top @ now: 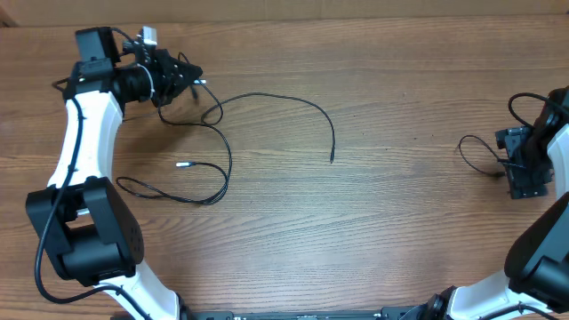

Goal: Untangle cables

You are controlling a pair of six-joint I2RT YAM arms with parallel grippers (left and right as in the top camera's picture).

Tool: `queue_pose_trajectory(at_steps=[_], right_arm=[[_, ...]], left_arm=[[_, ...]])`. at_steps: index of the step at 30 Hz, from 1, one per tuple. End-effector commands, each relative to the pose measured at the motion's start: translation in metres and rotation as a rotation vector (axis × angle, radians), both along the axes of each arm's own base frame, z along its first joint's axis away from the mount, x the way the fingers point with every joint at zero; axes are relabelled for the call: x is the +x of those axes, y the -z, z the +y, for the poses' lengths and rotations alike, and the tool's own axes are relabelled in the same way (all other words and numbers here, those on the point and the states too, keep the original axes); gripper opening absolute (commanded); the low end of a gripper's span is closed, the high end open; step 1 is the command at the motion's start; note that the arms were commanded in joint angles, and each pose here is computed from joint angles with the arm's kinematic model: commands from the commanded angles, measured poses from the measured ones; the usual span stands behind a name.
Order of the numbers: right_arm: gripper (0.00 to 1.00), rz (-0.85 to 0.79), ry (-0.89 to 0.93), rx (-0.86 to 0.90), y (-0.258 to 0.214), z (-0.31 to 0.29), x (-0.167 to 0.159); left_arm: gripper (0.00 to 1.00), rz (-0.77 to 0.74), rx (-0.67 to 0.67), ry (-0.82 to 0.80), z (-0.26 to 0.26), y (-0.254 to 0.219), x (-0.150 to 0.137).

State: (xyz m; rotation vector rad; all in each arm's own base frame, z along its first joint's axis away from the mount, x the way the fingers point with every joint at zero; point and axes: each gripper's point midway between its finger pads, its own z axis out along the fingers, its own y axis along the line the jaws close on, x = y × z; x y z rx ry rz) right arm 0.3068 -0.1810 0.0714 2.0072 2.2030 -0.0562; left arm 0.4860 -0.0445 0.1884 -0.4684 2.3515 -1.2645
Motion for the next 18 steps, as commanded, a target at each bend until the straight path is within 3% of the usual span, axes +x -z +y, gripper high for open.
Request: queue_pose_trajectory(at_steps=[1,13,14,18], right_arm=[[1.0,-0.038,0.028,0.102,0.016,0.017,0.007],[0.97,-0.08,0.02,0.136,0.062,0.053,0.009],[0.87,-0.093,0.014,0.131,0.067,0.055,0.011],[0.06,-0.122,0.0,0.078,0.079,0.051,0.012]], left_arm=[[0.04,-0.024,0.145,-0.019,0.003,0.009,0.004],[0.04,-0.018,0.153,0.027,-0.023,0.011,0.0],[0.04,-0.016,0.153,0.031,-0.024,0.012,0.0],[0.04,0.002,0.15,0.044,-0.03,0.014,-0.004]])
